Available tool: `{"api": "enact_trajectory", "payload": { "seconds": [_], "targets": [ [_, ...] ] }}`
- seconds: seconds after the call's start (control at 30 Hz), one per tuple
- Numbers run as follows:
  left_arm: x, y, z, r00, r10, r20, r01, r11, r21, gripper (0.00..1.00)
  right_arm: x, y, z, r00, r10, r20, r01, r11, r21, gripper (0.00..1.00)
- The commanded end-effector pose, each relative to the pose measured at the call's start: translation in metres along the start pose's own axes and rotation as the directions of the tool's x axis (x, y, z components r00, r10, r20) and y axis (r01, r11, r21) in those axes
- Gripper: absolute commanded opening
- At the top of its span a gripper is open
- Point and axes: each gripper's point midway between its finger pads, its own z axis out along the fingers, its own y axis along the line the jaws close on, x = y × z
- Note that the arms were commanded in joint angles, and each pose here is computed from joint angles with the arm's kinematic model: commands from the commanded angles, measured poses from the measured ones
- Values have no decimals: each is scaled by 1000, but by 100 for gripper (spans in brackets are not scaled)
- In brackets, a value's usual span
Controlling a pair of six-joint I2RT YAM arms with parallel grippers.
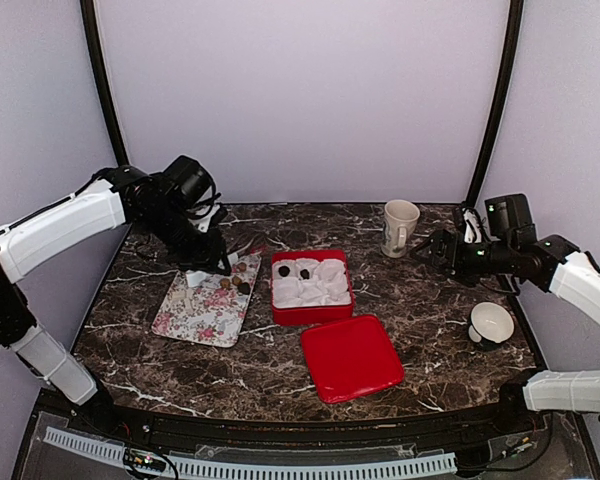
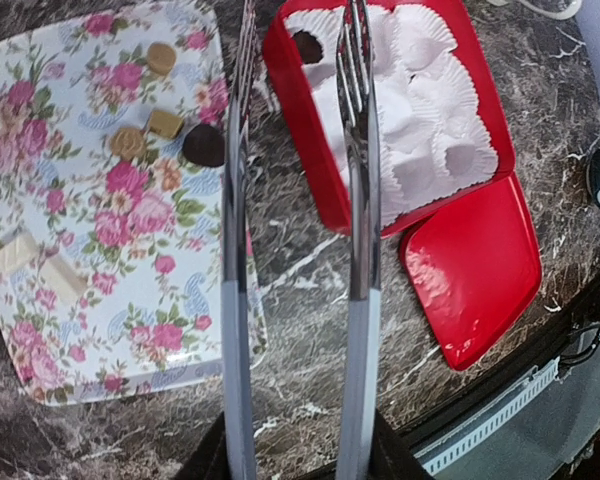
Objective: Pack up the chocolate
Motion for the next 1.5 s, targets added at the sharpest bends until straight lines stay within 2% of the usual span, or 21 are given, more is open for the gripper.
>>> {"api": "enact_trajectory", "payload": {
  "seconds": [0.0,0.37,1.2,1.47],
  "targets": [
    [26,20,-8,997,-75,-16,74,996,-39,37,-9,9,1,999,-20,27,22,999,-49,100],
    [61,41,23,983,-164,-82,158,985,-72,37,-7,11,1,1000,-19,16,19,998,-63,100],
    [48,50,66,982,-135,-132,120,986,-114,37,-5,9,-2,1000,9,22,-7,998,-60,100],
    [37,72,66,978,-168,-121,150,978,-148,37,-5,8,-1,1000,14,19,-13,998,-59,100]
  ]
}}
